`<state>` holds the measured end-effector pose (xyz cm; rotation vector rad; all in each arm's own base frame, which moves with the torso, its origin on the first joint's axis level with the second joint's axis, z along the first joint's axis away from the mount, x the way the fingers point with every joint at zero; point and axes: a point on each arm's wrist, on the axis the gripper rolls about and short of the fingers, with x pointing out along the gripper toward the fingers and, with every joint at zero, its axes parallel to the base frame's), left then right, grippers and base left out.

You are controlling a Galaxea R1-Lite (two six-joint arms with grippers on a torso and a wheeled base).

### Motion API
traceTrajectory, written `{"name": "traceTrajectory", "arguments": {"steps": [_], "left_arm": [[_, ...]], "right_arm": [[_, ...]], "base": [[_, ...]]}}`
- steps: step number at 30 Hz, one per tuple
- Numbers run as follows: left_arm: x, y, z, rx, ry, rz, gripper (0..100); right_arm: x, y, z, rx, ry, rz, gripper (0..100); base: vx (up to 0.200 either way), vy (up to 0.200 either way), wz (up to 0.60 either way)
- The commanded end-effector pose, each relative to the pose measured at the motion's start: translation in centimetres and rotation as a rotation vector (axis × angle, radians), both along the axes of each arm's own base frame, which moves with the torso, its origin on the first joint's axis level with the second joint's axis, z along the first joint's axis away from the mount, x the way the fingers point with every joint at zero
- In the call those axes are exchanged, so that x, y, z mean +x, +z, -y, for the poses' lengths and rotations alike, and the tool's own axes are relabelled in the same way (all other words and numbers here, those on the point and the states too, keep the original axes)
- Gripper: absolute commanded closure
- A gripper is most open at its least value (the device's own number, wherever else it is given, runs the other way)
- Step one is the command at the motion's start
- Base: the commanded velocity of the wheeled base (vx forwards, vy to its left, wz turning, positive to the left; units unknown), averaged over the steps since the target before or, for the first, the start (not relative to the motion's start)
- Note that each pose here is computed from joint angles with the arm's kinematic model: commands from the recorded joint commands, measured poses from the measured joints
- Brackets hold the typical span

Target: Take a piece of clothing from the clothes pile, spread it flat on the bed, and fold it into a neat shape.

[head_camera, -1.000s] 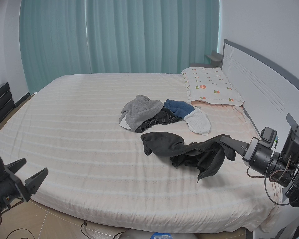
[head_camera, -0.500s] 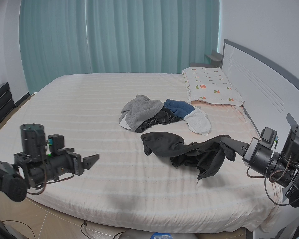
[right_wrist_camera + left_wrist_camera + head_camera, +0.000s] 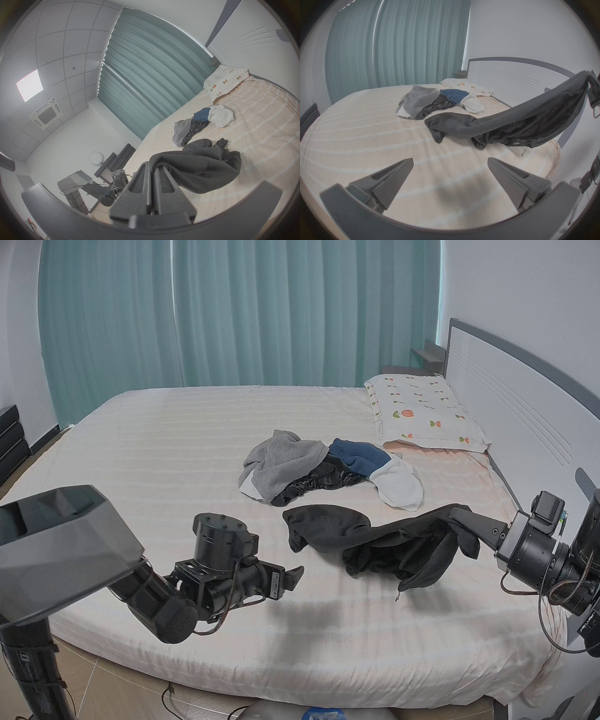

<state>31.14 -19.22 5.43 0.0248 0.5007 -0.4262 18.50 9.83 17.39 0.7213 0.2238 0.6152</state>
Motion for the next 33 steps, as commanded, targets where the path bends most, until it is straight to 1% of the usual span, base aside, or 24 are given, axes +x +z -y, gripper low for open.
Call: {"name": "traceTrajectory", "arguments": {"steps": [1, 3, 7, 10, 14, 17, 21, 24, 29, 33], "left_arm": [[1.1, -2.9, 2.1, 0.003, -0.025, -0.004, 0], [1.3, -2.9, 2.6, -0.014, -0.03, 0.023, 0], [1.6, -2.8, 2.9, -0.029, -0.032, 0.043, 0], [1.8, -2.9, 3.0, -0.046, -0.024, 0.041, 0], [1.9, -2.7, 3.0, -0.106, -0.002, 0.05, 0], [2.0, -2.6, 3.1, -0.113, -0.001, 0.051, 0], [2.0, -2.6, 3.1, -0.115, -0.002, 0.052, 0], [1.7, -2.6, 3.1, -0.113, -0.007, 0.044, 0], [1.5, -2.5, 3.5, -0.133, -0.013, 0.037, 0], [2.1, -2.3, 3.9, -0.161, -0.008, 0.052, 0]], "right_arm": [[-0.3, 0.1, -0.3, 0.003, 0.017, 0.005, 100], [-0.2, 0.3, -0.3, 0.005, 0.017, 0.009, 100], [0.2, 0.8, -0.8, 0.012, 0.026, 0.028, 100], [0.9, 1.5, -2.5, 0.016, 0.07, 0.048, 100], [1.6, 2.9, -3.7, 0.014, 0.091, 0.092, 100], [2.2, 4.1, -4.2, 0.02, 0.097, 0.104, 100], [1.9, 4.6, -5.2, 0.02, 0.136, 0.103, 100], [1.4, 5.1, -6.2, 0.026, 0.179, 0.122, 100], [1.1, 5.5, -6.7, 0.031, 0.198, 0.136, 100], [0.4, 6.3, -6.9, 0.047, 0.223, 0.165, 100]], "base": [[0.0, 0.0, 0.0], [0.0, 0.0, 0.0], [0.0, 0.0, 0.0], [0.0, 0.0, 0.0], [0.0, 0.0, 0.0], [0.0, 0.0, 0.0], [0.0, 0.0, 0.0], [0.0, 0.0, 0.0], [0.0, 0.0, 0.0], [0.0, 0.0, 0.0]]}}
